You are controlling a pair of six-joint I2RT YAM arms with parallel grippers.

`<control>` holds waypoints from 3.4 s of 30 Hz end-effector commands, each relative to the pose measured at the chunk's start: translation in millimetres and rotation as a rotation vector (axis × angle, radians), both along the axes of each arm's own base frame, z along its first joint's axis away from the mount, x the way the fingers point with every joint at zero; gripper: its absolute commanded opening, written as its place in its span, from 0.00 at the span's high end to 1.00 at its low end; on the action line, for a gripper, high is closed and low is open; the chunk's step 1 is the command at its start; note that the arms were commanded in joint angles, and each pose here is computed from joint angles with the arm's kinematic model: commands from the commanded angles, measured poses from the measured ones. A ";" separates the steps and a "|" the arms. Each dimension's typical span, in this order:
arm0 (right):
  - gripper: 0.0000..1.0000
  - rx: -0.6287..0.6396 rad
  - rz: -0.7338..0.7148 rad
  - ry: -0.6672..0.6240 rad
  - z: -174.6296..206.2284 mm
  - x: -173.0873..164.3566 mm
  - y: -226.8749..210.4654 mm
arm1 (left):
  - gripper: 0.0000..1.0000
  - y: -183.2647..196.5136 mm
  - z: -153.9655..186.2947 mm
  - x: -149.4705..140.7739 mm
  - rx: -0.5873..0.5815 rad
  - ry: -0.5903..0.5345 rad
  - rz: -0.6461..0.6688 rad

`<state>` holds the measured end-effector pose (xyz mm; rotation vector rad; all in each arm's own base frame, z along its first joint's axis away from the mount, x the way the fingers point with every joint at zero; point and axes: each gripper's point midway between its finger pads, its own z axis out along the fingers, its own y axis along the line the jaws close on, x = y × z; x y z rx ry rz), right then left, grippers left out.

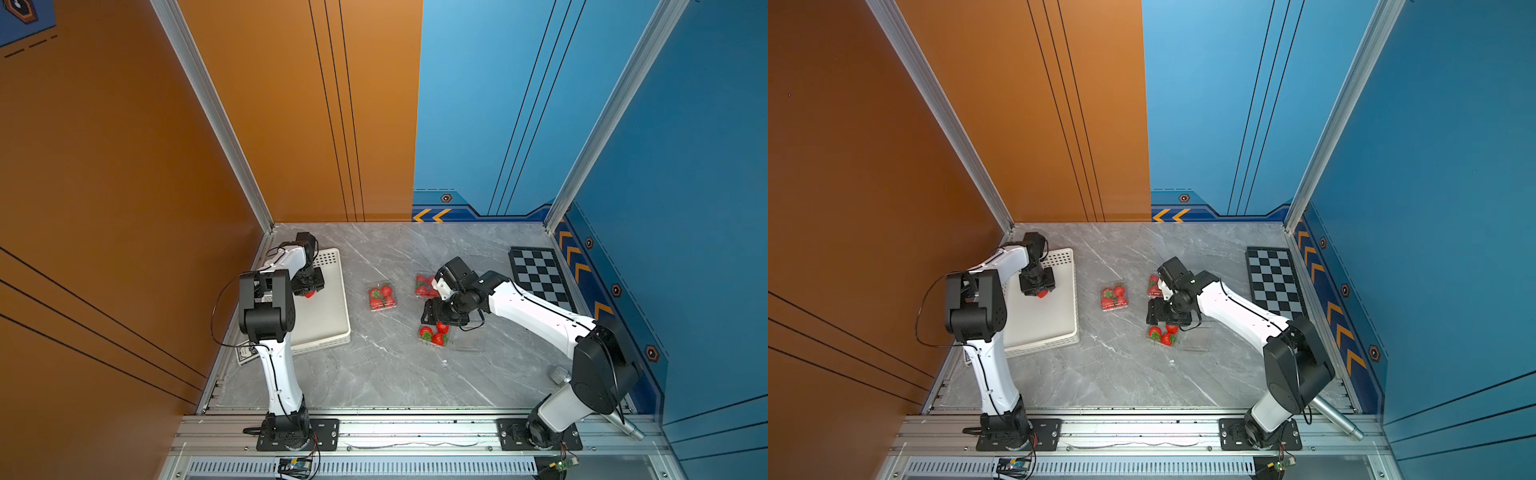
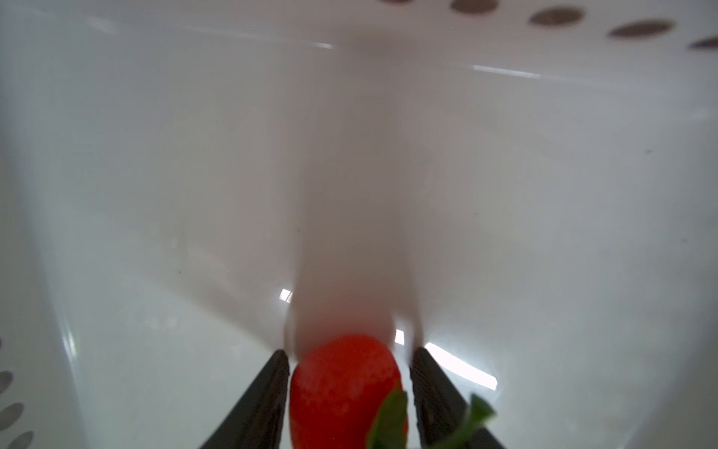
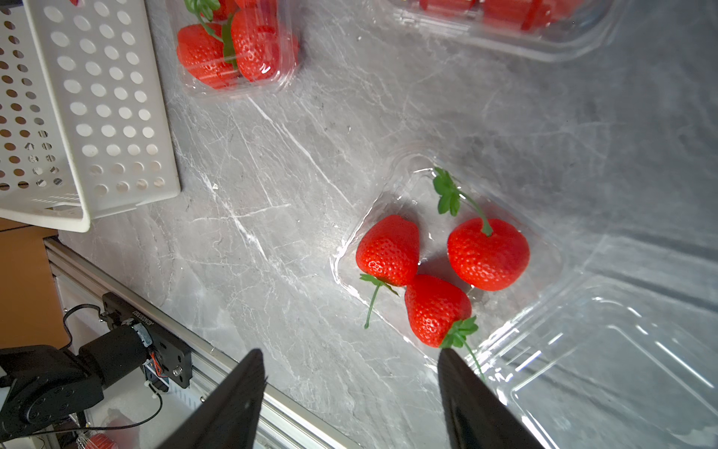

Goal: Pack strawberries into containers
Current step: Pick up the strawberry from the basket, then place the strawberry in the packing box.

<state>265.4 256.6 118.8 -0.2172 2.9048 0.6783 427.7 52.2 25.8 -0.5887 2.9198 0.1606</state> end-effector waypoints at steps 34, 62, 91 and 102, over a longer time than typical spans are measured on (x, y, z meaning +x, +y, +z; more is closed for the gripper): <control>0.27 0.013 0.005 -0.018 5.8 3.2 0.4 | 0.76 -33.2 15.8 -31.1 -0.109 0.005 -0.035; 0.28 0.002 -0.111 -0.002 -7.2 -11.5 -61.1 | 0.70 -124.3 112.6 -76.9 -0.077 -0.132 -0.248; 0.27 0.027 -0.288 -0.042 7.6 -45.4 -134.2 | 0.73 -411.2 74.6 -141.7 -0.137 -0.066 -0.765; 0.26 0.019 -0.312 -0.024 2.7 -58.7 -145.8 | 0.73 -415.3 41.7 -144.0 -0.098 -0.006 -0.774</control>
